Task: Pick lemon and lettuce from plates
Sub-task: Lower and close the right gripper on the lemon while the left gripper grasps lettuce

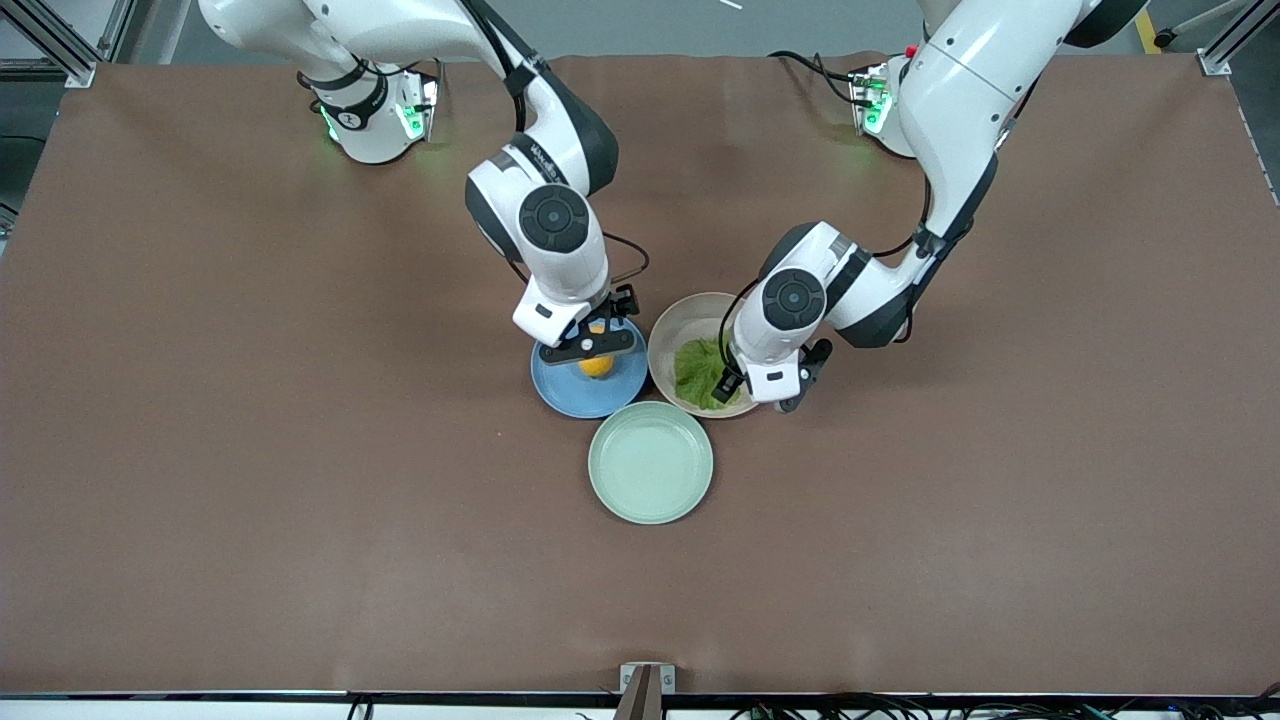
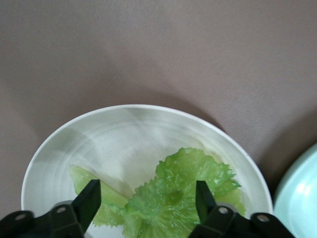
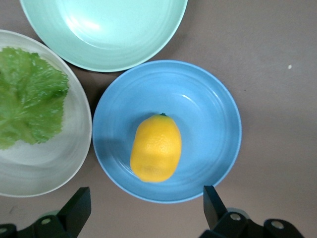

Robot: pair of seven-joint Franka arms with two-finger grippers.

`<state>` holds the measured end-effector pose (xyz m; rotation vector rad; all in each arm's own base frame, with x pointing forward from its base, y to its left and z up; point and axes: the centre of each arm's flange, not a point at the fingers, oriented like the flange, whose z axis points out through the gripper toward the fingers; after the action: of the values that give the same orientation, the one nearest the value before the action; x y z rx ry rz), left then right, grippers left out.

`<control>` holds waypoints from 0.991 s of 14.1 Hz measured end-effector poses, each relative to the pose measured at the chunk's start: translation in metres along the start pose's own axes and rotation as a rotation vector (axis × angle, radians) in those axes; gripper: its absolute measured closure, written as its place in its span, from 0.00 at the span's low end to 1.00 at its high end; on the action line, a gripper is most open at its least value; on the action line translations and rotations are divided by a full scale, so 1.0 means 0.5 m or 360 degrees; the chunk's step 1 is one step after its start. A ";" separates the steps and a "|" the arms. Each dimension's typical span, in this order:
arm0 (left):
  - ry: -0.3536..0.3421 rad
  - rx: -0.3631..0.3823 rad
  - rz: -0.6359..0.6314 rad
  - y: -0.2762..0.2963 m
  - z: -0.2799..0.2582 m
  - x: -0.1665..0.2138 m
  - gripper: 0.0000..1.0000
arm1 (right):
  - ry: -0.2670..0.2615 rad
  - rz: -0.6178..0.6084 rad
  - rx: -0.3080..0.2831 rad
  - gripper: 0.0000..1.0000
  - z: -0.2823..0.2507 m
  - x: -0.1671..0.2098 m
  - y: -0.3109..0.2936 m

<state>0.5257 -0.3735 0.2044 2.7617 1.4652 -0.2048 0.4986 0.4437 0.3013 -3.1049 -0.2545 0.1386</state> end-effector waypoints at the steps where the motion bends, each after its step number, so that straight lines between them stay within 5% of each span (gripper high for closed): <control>1: -0.0002 0.0005 -0.0009 -0.001 0.005 -0.003 0.15 | -0.0002 0.0013 0.0001 0.00 0.020 0.002 0.002; 8: -0.0003 0.0015 -0.0019 -0.001 0.014 -0.026 0.84 | -0.0019 0.0123 -0.0011 0.00 0.118 0.022 0.019; 11: 0.0006 -0.0016 -0.0028 0.010 -0.003 -0.014 0.96 | -0.0021 0.0149 -0.0015 0.00 0.148 0.024 0.018; 14: 0.0079 -0.0087 0.0000 0.025 -0.078 0.008 0.96 | -0.0017 0.0159 -0.0016 0.02 0.164 0.029 0.023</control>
<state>0.5427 -0.3744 0.2421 2.7427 1.4589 -0.0949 0.5072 0.4359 0.2179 -3.1281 -0.1002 0.1562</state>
